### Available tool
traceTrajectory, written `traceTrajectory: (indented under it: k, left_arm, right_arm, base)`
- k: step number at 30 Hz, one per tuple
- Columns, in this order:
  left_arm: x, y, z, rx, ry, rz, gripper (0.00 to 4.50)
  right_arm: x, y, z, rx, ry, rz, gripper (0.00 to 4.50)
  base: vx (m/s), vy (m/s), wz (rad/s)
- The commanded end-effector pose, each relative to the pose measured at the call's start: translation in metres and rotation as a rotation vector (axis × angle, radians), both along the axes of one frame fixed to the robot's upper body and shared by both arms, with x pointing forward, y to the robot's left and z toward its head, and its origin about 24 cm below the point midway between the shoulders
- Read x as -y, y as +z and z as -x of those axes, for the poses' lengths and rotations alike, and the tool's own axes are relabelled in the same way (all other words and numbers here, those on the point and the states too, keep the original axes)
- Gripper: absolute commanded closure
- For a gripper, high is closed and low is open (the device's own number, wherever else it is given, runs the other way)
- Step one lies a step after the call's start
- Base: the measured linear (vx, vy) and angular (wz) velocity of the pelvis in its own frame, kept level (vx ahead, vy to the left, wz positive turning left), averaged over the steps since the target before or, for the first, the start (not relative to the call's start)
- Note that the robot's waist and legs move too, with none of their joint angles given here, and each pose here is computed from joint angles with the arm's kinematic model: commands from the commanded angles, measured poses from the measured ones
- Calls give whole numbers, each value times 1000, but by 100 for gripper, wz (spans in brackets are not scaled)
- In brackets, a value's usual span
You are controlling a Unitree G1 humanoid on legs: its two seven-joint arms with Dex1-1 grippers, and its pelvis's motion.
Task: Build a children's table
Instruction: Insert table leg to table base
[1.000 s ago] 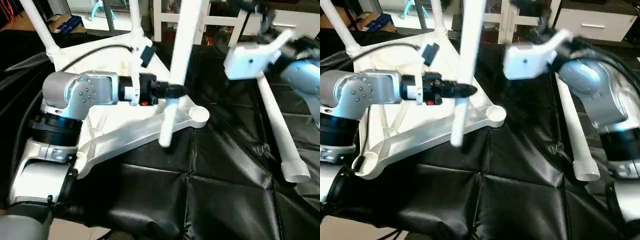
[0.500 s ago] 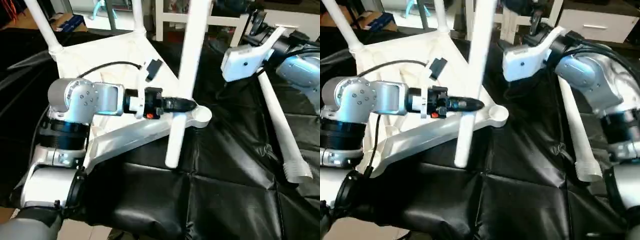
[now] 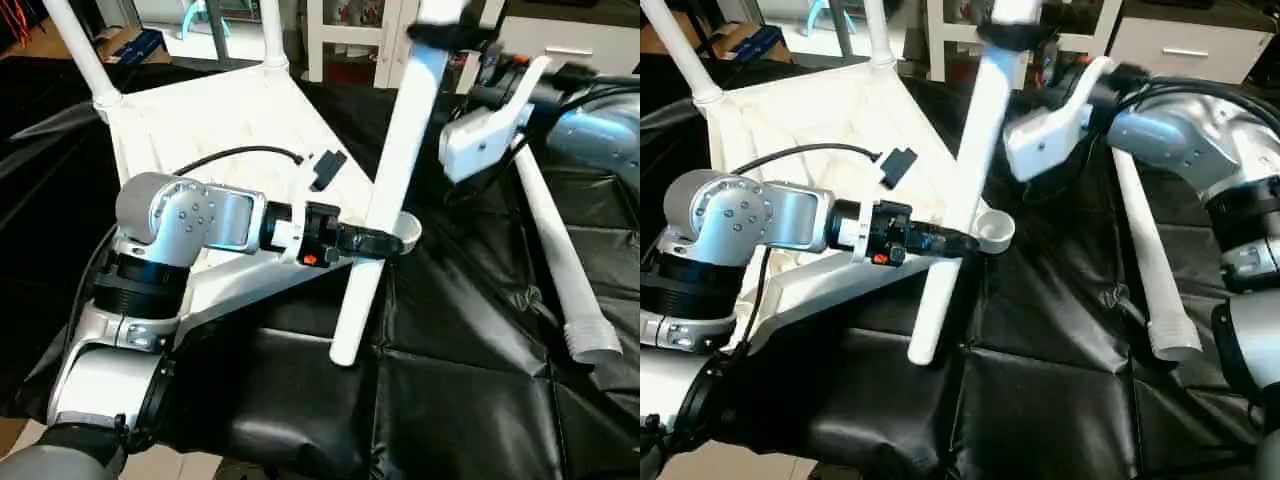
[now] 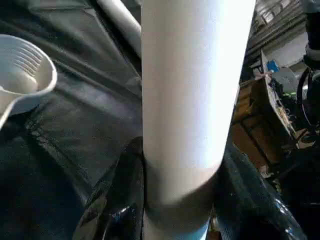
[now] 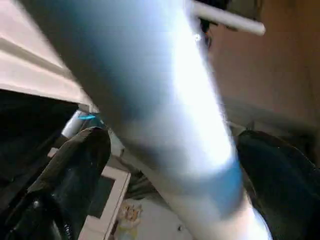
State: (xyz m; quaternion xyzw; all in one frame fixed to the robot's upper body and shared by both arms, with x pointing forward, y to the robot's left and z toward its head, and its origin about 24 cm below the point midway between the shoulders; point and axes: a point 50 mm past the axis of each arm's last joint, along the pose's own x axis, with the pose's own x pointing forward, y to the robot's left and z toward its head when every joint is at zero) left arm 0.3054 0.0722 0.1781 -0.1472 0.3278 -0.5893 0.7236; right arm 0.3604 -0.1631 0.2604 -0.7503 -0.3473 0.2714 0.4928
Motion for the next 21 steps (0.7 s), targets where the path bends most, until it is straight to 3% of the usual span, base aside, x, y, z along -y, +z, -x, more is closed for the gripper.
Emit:
traceTrajectory:
  k: [1,9,15,21]
  left_arm:
    - [4,3,5,8,-36,10,293]
    - [5,3,11,17,-68,20,293]
    - [6,0,14,10,-79,17,293]
    - [6,0,14,10,-82,20,293]
  right_arm:
    - [2,4,2,26,16,47,2]
    - [11,6,-6,68,-6,74,2]
    - [12,6,-6,76,22,87,74]
    - [11,3,-5,75,61,104,117]
  base:
    - [0,0,0]
    - [0,0,0]
    - [0,0,0]
    - [0,0,0]
